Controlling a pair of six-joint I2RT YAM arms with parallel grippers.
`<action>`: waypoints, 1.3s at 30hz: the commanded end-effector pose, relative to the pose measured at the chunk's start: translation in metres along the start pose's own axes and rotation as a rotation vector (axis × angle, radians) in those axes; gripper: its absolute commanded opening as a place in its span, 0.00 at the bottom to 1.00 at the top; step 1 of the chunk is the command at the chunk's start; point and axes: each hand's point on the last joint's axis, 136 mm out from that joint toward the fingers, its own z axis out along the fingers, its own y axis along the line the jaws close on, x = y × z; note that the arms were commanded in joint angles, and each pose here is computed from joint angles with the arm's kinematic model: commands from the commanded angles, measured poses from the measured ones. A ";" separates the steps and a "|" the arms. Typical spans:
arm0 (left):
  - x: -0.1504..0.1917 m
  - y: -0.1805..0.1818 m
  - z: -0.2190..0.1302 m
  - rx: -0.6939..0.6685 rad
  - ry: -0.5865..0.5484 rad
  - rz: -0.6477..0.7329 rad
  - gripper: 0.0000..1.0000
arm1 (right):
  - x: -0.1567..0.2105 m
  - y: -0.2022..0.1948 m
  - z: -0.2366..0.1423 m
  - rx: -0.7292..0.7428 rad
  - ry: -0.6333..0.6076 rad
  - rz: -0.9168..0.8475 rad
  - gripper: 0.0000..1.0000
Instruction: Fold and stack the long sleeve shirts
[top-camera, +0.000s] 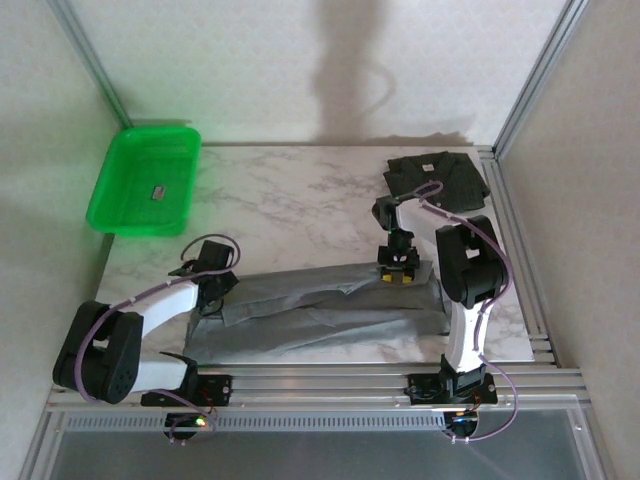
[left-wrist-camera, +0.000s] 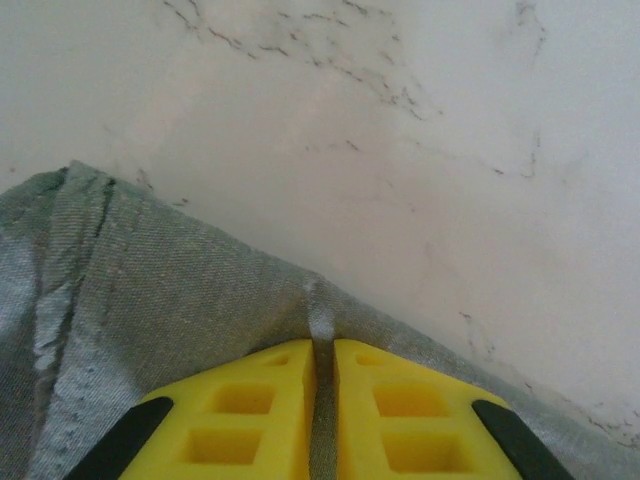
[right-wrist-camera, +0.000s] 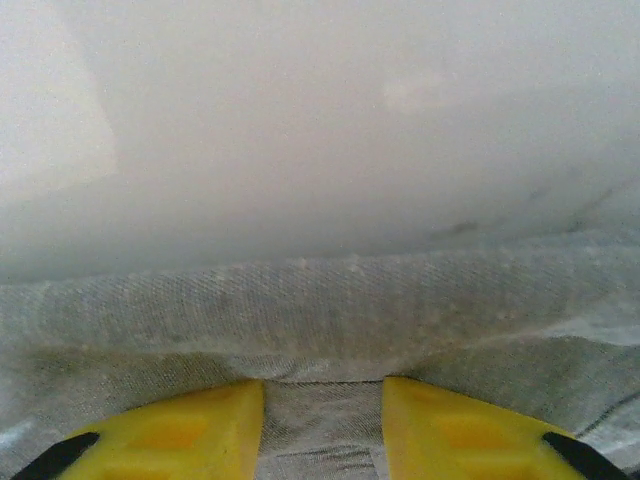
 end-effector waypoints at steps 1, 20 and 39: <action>-0.012 0.010 -0.011 -0.058 -0.042 -0.008 0.18 | -0.033 0.009 -0.018 -0.060 -0.154 -0.013 0.40; -0.005 -0.064 -0.047 0.224 0.078 -0.013 0.17 | 0.041 0.145 -0.035 -0.489 0.131 -0.313 0.10; -0.017 -0.023 -0.047 0.125 0.025 -0.137 0.38 | 0.013 0.081 -0.094 -0.256 -0.118 -0.182 0.42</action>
